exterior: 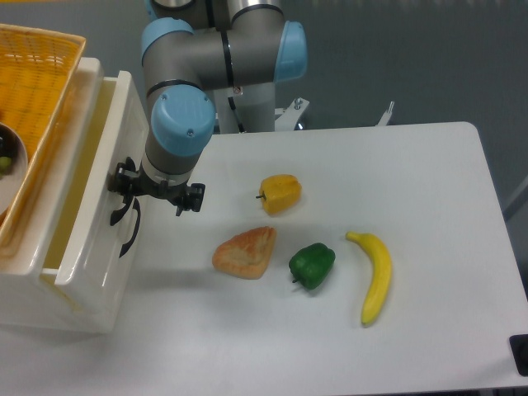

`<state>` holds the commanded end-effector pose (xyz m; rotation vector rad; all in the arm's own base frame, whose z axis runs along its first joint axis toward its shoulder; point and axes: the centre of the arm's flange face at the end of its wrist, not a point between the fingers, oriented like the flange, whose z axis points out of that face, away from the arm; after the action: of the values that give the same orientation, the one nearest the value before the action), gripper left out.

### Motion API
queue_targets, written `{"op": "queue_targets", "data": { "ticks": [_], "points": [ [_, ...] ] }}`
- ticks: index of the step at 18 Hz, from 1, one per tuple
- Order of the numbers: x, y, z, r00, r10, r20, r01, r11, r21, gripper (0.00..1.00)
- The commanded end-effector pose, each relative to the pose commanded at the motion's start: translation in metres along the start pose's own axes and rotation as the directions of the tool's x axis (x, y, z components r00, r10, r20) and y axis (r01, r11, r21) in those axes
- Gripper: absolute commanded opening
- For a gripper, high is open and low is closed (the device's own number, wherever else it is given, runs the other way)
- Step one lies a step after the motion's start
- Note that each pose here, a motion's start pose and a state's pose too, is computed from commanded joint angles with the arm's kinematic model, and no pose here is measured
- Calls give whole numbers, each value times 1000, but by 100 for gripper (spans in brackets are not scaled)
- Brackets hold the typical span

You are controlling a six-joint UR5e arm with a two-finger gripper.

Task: Slide open the top white drawer
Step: 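Pull the handle outward from the cabinet, sliding the upper drawer open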

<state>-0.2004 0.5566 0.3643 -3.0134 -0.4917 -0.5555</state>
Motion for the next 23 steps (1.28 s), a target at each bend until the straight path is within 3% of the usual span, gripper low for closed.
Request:
{"op": "queue_targets", "data": {
  "ticks": [23],
  "points": [
    [-25,5,-10,997,59,57,-58,998,-14,100]
  ]
}}
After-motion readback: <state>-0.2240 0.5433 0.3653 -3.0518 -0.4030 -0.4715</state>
